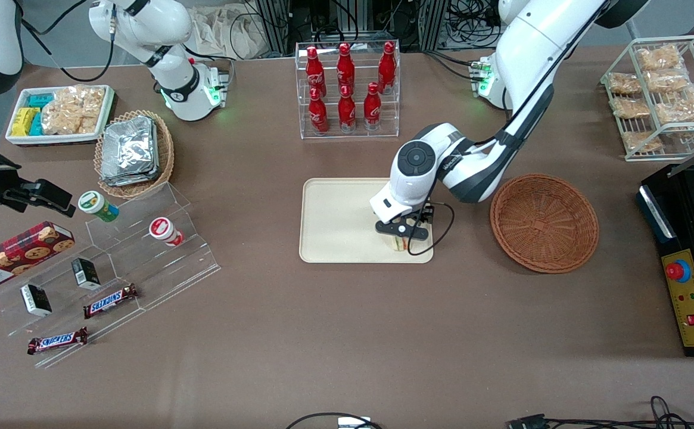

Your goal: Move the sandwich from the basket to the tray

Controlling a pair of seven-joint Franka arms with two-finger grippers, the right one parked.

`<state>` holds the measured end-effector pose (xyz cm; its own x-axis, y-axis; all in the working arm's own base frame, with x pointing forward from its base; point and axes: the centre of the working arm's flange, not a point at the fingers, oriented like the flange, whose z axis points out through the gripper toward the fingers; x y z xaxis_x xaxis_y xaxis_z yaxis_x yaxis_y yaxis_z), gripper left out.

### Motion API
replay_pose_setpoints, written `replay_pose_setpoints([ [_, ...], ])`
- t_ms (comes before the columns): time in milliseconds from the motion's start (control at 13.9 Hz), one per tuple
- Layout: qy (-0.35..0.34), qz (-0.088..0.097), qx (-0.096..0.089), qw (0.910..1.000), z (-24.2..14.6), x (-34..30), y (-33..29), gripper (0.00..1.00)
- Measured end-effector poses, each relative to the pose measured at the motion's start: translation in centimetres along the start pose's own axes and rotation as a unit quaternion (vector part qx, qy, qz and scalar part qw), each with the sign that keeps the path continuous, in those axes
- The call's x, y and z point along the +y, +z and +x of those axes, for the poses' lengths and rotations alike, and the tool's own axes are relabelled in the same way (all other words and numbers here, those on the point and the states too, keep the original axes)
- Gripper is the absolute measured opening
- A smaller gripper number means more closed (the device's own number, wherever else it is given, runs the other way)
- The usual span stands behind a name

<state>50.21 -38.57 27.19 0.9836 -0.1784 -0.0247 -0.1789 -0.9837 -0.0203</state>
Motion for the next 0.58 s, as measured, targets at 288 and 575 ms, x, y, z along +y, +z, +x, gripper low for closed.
replay_pose_setpoints([
  [288,-0.067,0.014,0.020,0.9974,4.9,-5.1,-6.7,1.00],
  [575,-0.132,0.024,0.045,0.9900,6.7,-11.7,-11.4,1.00],
])
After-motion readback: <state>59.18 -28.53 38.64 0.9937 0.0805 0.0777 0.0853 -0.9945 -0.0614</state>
